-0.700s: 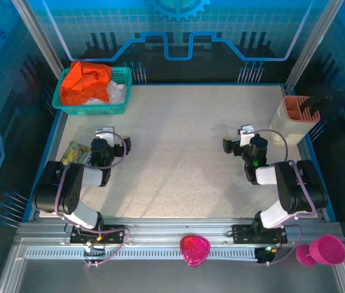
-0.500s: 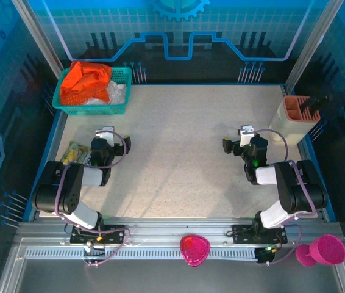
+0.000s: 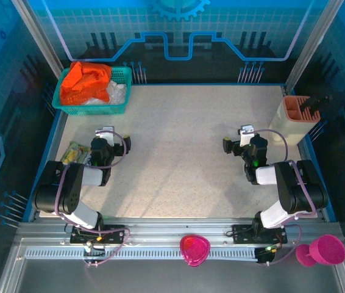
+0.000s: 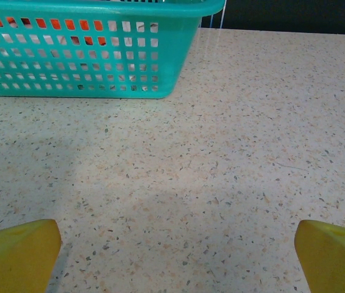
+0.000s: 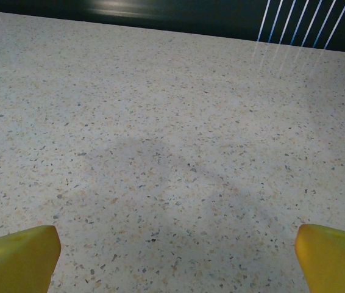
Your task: Fold and stack the t-shirts
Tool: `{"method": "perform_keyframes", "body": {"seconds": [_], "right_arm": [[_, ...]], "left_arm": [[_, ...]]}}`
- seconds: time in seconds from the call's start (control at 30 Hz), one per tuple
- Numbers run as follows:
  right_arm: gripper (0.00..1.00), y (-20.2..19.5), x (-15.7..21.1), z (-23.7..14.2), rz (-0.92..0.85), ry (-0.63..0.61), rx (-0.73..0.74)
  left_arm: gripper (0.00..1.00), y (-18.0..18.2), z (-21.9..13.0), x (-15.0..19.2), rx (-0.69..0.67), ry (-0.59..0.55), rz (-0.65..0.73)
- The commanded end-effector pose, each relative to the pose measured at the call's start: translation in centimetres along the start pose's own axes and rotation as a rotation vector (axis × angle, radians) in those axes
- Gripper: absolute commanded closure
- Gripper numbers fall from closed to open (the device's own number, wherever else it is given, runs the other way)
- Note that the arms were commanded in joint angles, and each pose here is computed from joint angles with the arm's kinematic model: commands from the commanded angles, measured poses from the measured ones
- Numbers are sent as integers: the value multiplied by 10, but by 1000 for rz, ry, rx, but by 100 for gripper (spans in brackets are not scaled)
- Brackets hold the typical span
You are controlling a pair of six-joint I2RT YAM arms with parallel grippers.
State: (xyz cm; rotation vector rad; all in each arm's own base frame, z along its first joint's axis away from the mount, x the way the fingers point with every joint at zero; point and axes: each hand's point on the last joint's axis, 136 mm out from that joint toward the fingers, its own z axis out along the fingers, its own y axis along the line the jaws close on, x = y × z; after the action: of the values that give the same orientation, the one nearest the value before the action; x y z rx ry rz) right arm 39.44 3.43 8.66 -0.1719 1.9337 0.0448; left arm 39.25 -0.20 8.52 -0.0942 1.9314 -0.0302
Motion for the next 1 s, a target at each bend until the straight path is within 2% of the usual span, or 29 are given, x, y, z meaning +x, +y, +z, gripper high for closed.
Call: {"method": "perform_keyframes", "body": {"seconds": [0.0,0.37,0.5,0.6,0.7,0.77,0.87,0.97], "right_arm": [[0,-3,-12,0,-1,-32,2],[0,-6,-15,-3,31,-49,-25],[0,-19,-43,-20,23,-36,94],[1,-32,-70,-31,96,43,192],[6,-25,-88,-35,129,145,175],[3,-18,-96,-34,122,198,162],[0,-2,-109,-30,89,273,128],[0,18,-108,-25,64,350,69]], "left_arm": [[1,-3,3,-11,25,-26,-1],[1,0,2,-13,3,-33,-1],[1,-6,-11,-39,-22,-17,32],[1,-10,-32,-74,-89,17,-24],[1,-4,-52,-106,-166,94,-190],[1,4,-58,-119,-240,155,-240],[1,15,-54,-137,-335,224,-262],[1,29,-32,-152,-369,285,-295]]}}
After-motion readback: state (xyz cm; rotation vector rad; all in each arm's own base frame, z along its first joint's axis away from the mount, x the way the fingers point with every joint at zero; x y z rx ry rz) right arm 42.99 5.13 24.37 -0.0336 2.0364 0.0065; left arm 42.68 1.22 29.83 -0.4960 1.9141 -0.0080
